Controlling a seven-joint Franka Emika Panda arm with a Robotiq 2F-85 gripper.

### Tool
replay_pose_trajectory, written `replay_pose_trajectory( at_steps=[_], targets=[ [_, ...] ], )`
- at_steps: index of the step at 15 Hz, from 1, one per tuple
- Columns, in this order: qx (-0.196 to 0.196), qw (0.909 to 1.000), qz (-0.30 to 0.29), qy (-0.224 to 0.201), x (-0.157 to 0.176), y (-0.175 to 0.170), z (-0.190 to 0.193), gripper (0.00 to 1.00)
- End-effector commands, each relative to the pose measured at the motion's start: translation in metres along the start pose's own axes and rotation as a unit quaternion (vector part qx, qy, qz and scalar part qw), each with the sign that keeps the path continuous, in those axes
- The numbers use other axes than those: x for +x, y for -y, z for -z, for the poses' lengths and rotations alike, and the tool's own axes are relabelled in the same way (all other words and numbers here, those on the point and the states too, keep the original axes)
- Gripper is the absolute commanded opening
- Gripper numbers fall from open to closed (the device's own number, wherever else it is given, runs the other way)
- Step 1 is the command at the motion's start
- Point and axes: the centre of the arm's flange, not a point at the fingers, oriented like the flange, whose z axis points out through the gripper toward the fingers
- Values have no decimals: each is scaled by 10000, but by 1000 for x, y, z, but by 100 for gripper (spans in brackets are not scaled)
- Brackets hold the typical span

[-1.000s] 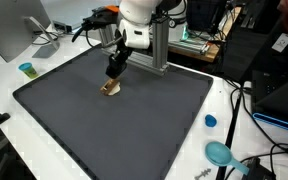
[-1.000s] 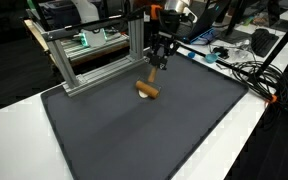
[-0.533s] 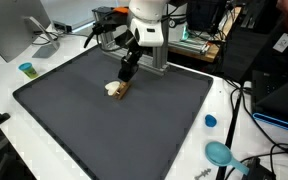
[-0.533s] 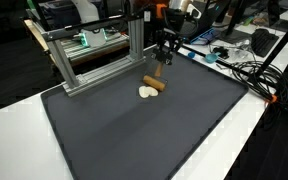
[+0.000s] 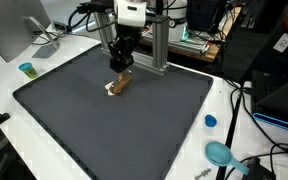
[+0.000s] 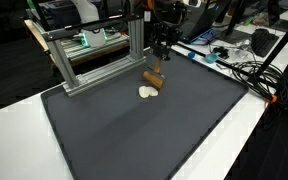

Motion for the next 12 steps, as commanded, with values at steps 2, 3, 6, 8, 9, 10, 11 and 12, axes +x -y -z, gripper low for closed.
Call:
replay_pose_trajectory(
  at_steps=[2,3,6,8,9,10,11,12],
  targets=[
    [-254,9978,-576,222,-17,1,3,22],
    [-225,9974,-619,278,-16,1,0,22],
    [-252,9964,-664,470,-4,-1,-15,22],
    [-165,9964,-639,533,7,-5,-26,22],
    [-101,9971,-554,515,13,-4,-30,22],
    [-57,9978,-444,494,20,-5,-36,22],
    [-33,9980,-361,512,26,-7,-40,22],
    [-36,9974,-274,663,30,-12,-42,22]
  ],
)
